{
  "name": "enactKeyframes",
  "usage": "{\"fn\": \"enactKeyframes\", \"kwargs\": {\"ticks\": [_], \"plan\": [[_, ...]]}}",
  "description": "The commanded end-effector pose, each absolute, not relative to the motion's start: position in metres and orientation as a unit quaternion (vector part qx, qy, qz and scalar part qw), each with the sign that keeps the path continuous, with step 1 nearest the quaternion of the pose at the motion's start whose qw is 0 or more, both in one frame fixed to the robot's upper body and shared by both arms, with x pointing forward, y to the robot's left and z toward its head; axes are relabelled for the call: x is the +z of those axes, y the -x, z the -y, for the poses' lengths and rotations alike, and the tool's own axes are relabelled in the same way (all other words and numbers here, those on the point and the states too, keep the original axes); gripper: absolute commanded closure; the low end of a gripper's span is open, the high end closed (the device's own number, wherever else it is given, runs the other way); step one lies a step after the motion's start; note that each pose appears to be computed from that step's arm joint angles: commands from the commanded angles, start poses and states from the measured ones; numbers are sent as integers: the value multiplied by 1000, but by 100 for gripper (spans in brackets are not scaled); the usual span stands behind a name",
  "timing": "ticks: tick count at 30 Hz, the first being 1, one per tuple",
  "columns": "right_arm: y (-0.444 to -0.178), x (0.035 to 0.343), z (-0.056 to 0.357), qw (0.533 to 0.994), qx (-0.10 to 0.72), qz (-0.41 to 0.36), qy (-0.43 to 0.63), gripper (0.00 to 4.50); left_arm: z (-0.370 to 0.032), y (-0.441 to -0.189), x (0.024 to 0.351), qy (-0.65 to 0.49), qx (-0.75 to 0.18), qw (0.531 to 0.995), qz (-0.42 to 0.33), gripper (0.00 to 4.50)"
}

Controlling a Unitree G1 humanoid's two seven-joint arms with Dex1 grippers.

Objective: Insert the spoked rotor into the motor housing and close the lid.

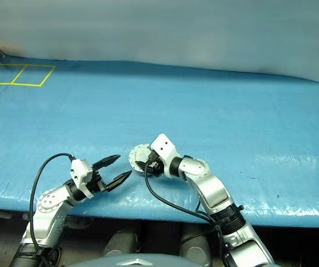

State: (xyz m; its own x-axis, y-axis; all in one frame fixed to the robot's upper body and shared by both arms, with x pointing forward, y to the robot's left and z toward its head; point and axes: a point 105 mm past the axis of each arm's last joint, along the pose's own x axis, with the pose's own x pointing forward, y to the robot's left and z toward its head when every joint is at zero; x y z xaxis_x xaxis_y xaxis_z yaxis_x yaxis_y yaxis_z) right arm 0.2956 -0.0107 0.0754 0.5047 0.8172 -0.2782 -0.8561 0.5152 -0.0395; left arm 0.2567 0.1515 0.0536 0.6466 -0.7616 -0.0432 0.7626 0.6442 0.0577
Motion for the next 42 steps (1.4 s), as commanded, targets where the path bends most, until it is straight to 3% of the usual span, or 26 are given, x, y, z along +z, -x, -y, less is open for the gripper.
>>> {"fn": "enactKeyframes", "kwargs": {"ticks": [1, 33, 36, 42], "plan": [[-295, 81, 7, 858, 493, -96, 109, 146, -149, -256, 62, -43, -424, 905, 9, 64], [-301, 56, 27, 859, 453, -162, 177, 146, -148, -260, 63, -6, -413, 911, -4, 64], [-301, 55, 27, 858, 453, -162, 178, 146, -150, -264, 65, -7, -400, 916, 5, 122], [-300, 54, 26, 858, 452, -162, 179, 146, -150, -267, 68, -5, -402, 916, 10, 324]]}}
